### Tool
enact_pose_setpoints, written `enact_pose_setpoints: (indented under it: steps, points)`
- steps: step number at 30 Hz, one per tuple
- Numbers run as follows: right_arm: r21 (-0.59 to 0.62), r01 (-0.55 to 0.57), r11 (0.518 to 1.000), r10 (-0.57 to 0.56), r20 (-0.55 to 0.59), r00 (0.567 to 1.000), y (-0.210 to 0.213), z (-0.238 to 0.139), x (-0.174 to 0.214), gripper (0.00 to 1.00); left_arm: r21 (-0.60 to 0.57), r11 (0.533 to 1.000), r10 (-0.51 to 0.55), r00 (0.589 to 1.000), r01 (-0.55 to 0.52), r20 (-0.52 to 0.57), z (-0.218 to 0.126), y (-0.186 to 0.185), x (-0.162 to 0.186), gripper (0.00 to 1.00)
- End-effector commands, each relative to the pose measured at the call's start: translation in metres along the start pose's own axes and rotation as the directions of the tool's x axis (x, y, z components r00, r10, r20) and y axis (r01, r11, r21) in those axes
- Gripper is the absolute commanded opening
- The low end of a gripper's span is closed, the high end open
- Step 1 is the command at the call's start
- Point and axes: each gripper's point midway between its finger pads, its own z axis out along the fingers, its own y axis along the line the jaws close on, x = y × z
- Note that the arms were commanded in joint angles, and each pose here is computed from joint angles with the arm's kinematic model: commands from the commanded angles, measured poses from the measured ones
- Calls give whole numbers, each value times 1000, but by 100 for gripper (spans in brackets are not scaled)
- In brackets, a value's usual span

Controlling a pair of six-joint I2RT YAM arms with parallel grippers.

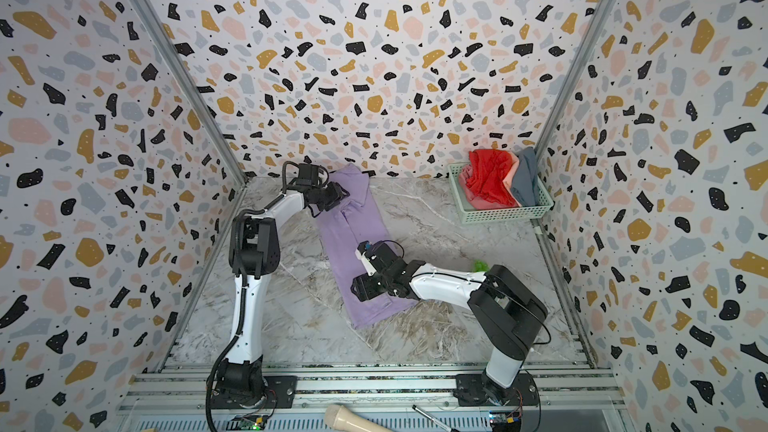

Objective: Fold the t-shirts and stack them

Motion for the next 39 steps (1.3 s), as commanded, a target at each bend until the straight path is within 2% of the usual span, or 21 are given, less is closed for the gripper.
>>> enact_pose_setpoints:
  steps: [1,5,12,18,23,28,35,39]
  points:
    - [81,37,996,-42,60,997,-12,-11,-26,71,-43,999,34,998,-32,44,-35,0,-8,57]
    - [130,50,990,-53,15,998,-35,11,-18,70,-87,996,8,999,-5,31,-29,17,6,57]
    - [91,56,994,-50,-68,996,-41,44,9,66,-121,993,7,1000,-6,11,-5,27,16,57]
    - [5,75,997,-73,-173,982,-9,62,56,63,-87,996,27,997,-33,-72,28,15,43,57]
    - [-19,168,986,-167,-272,948,20,68,89,62,-54,994,86,984,-96,-159,46,-6,77,57]
    - [24,170,985,-157,-270,950,18,64,94,63,-66,993,84,983,-96,-165,40,-1,89,57]
    - [94,194,976,-160,-285,945,-3,52,92,63,-149,987,42,992,-59,-116,24,12,73,57]
    - [86,179,980,-149,-283,947,-2,42,99,63,-137,989,32,993,-47,-110,22,9,71,57]
